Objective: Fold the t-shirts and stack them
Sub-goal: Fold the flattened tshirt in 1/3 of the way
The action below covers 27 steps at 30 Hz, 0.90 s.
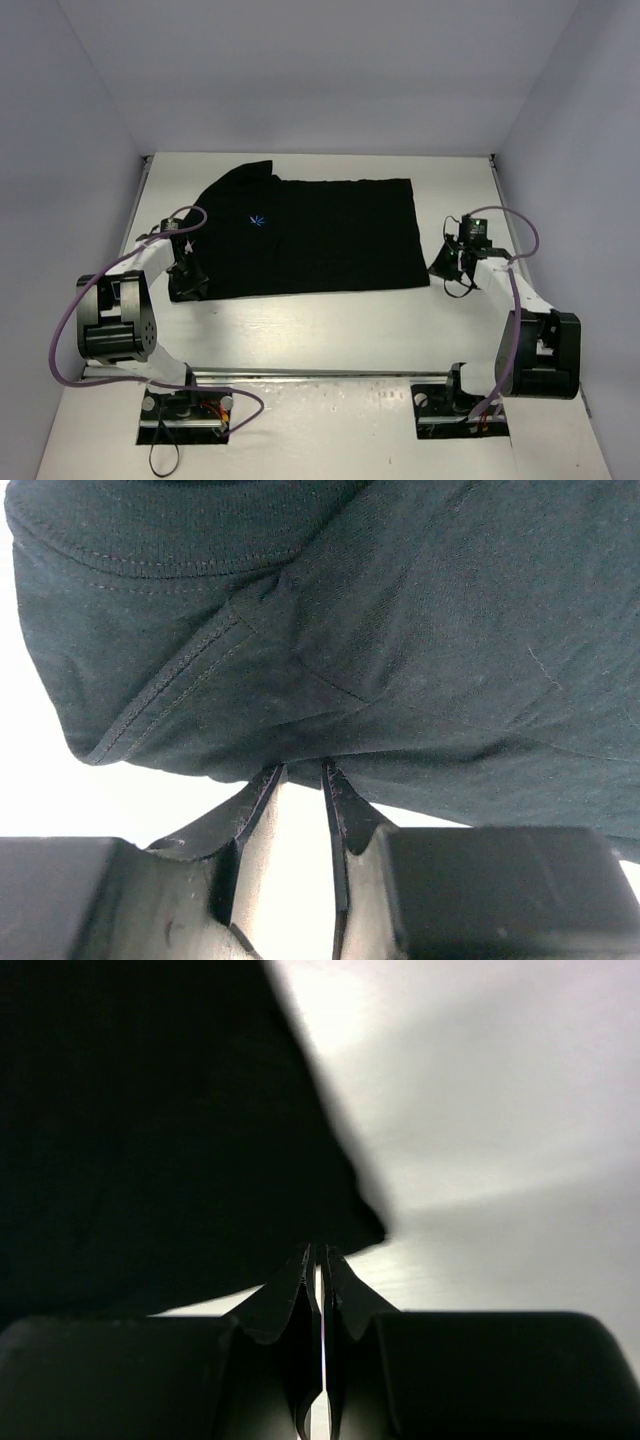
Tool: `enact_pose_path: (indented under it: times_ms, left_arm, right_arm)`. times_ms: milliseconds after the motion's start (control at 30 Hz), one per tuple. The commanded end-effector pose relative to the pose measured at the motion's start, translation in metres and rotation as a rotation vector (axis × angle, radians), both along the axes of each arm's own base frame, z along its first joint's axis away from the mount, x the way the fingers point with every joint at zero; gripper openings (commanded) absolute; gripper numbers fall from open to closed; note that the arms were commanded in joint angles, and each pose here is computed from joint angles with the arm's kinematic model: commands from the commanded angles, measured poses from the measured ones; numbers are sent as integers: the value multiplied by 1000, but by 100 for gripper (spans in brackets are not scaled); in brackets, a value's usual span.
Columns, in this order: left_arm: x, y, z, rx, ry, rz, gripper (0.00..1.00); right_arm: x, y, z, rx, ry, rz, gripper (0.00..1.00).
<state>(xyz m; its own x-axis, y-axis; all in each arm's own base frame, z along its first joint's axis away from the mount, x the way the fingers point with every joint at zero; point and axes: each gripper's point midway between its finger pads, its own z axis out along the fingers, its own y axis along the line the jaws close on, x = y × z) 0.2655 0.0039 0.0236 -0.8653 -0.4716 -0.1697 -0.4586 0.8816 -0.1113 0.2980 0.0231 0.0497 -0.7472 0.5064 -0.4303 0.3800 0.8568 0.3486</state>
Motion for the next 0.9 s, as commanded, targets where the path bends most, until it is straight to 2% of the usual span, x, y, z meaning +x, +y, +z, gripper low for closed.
enact_pose_path:
  times_ms: [0,300,500,767,867]
  left_arm:
    - [1,6,13,27,-39,-5,18]
    - [2,7,10,26,-32,9,18]
    - [-8,10,3,25,3,31,17]
    - [-20,16,3,23,26,71,17]
    - [-11,9,18,-13,-34,72,18]
  right_arm:
    - [26,22,28,35,-68,52,5]
    - [6,18,-36,35,87,21,4]
    - [-25,-13,-65,-4,182,-74,1]
    - [-37,-40,-47,-118,189,-132,1]
    - [-24,-33,-27,-146,125,-83,5]
